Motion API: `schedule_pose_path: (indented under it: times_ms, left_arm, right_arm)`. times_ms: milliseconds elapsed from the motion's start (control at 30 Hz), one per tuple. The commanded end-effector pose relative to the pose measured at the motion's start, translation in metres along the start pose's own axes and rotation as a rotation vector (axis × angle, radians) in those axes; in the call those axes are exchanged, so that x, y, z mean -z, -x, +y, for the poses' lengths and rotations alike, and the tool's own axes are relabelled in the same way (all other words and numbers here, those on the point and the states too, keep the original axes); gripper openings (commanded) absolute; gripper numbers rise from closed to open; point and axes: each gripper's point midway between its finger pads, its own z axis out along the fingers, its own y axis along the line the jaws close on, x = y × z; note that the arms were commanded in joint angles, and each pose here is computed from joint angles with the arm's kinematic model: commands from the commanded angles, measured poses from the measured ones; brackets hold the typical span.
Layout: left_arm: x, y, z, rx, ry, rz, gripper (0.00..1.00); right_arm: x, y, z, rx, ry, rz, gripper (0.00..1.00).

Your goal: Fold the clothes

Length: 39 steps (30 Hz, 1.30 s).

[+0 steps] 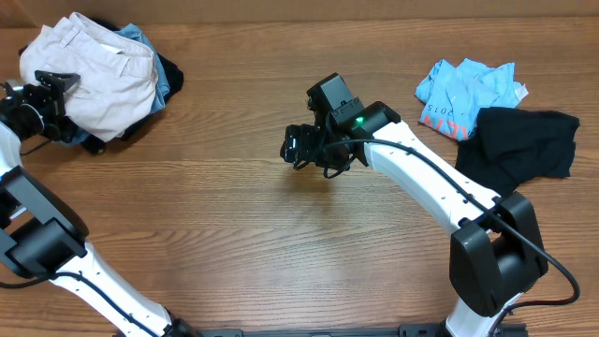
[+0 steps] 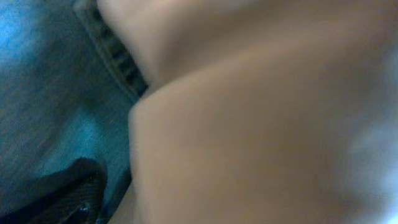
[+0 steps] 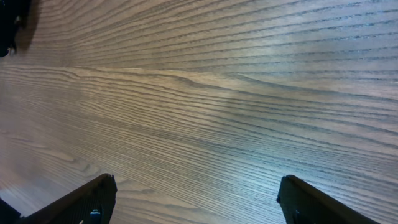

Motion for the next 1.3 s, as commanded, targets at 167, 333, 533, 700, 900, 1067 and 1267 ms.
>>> schedule_pose_path:
  times_ms: [167,333,533,700,900,1067,1267]
  left_arm:
    - [0.113,0.018,-0.050,-0.169,0.245,-0.366,1.00]
    - [0.163,-0.008,-0.108,-0.294,0.194,-0.459,0.09]
    - [0.121,-0.002,-0.137,-0.556,0.278,-0.544,0.04]
    - [0.043,0.002,-0.106,-0.728,0.417,-0.465,0.04]
    - [-0.019,0.029,-0.039,-0.702,0.545,-0.443,0.04]
    - [-0.041,0.048,0.003,-0.738,0.657,-0.460,0.04]
    - [-0.009,0.040,-0.067,-0.764,0.523,-0.496,0.04]
  right_arm:
    - [-0.001,-0.001,-0.002,0.005,-0.008,0.001,0.88]
    - [-0.001,-0.001,-0.002,0.004,-0.008,0.000,0.88]
    - [-0.001,-0.009,-0.007,-0.006,-0.030,0.030,0.88]
    - [-0.001,-0.010,-0.008,0.038,-0.033,0.034,0.88]
    - [-0.001,-0.013,-0.010,0.036,-0.042,0.047,0.88]
    - [-0.001,-0.013,-0.010,0.036,-0.041,0.047,0.88]
    - [0.000,-0.020,-0.015,0.025,-0.061,0.077,0.88]
